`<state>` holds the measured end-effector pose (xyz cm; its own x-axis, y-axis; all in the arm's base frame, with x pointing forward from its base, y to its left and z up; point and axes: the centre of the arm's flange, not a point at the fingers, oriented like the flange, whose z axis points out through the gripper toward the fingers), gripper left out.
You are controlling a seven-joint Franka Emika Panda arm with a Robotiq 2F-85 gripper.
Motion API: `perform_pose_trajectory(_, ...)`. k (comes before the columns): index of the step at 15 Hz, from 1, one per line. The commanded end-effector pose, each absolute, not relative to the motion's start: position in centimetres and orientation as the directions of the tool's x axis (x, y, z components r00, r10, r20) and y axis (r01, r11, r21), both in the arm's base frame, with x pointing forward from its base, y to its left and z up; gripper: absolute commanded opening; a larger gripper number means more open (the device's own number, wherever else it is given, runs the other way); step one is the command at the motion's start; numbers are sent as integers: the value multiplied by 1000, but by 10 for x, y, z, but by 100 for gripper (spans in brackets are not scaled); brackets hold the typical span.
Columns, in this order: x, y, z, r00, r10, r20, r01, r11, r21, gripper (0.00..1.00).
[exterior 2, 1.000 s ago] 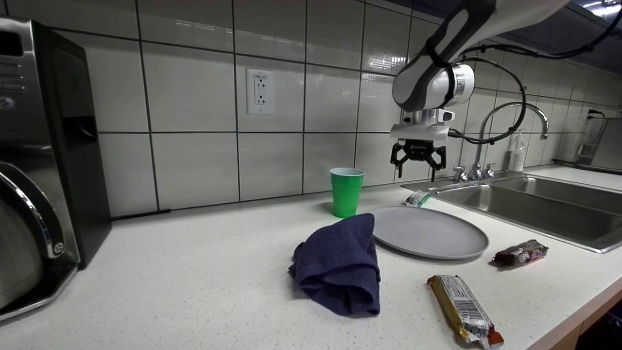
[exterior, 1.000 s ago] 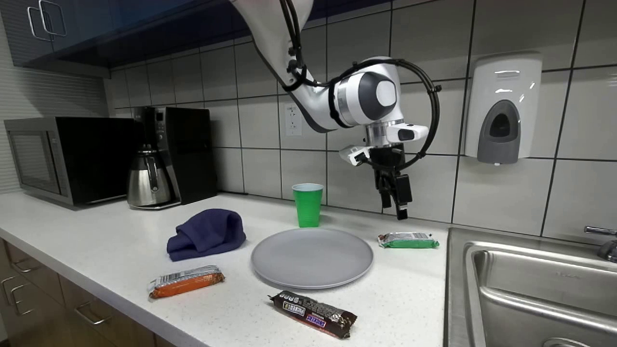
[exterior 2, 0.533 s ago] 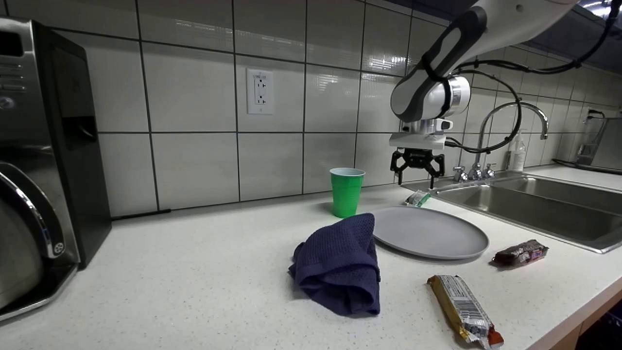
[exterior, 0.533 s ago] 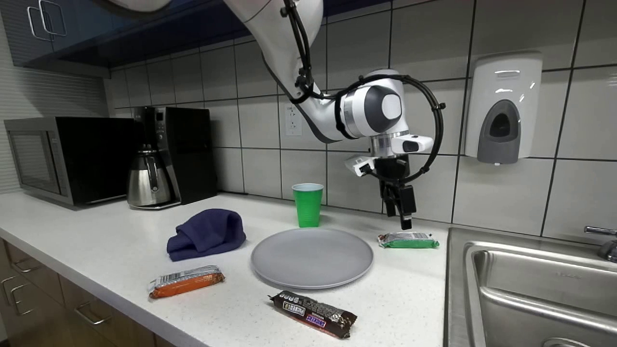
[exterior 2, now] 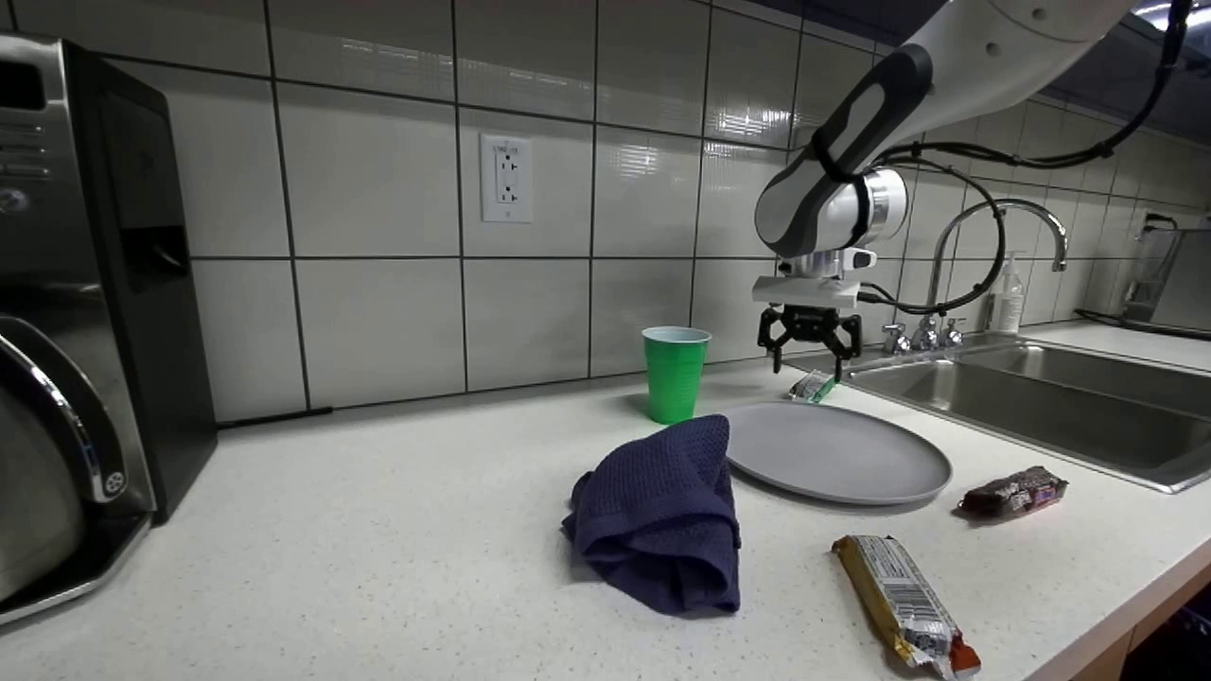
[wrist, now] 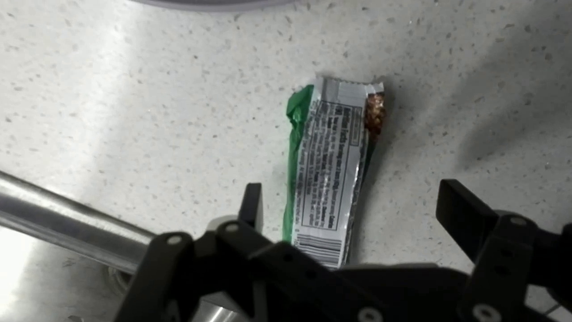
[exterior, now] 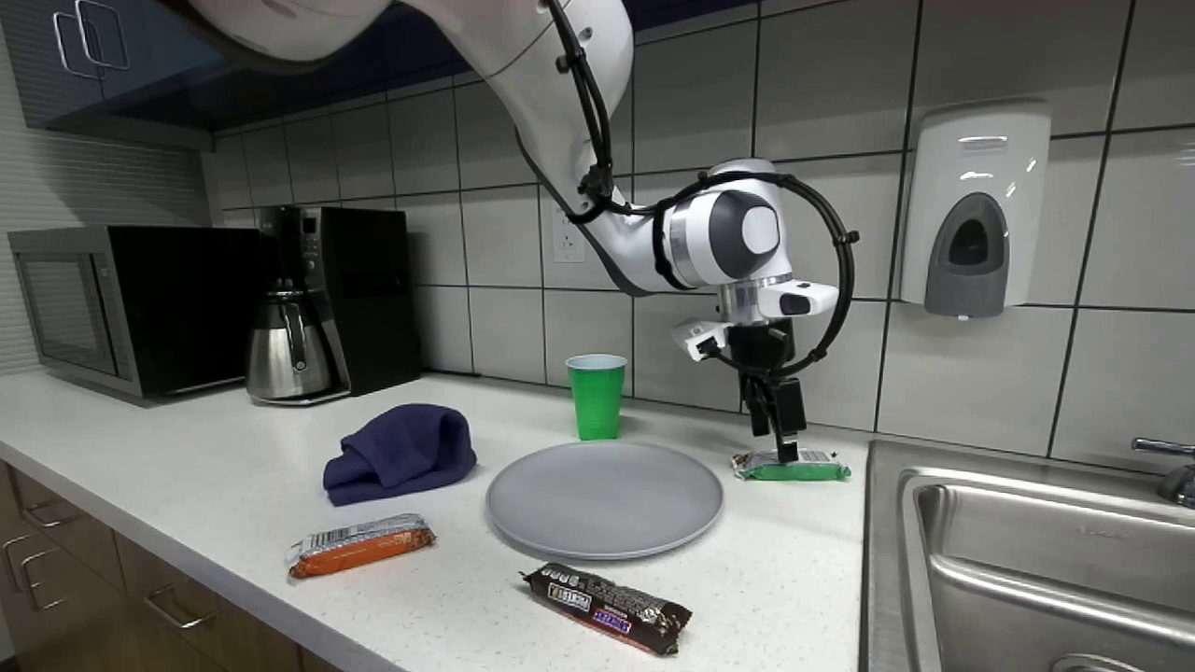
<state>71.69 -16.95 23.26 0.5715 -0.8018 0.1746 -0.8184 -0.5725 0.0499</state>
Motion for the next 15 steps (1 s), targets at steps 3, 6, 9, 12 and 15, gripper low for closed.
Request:
perform_pose_trajectory(3, 729, -176, 227, 545, -820, 175, -837, -545, 51, 75)
perform_pose_trajectory(6, 729, -178, 227, 546, -818, 183, -836, -547, 52, 56)
perform_pose_trajectory(9, 729, -182, 226, 544, -819, 184, -838, -543, 58, 34)
perform_pose_trajectory(12, 726, -185, 229, 544, -817, 189, -837, -544, 59, 14)
perform_pose_trajectory(15, 721, -188, 240, 553, -809, 201, -831, -554, 55, 14)
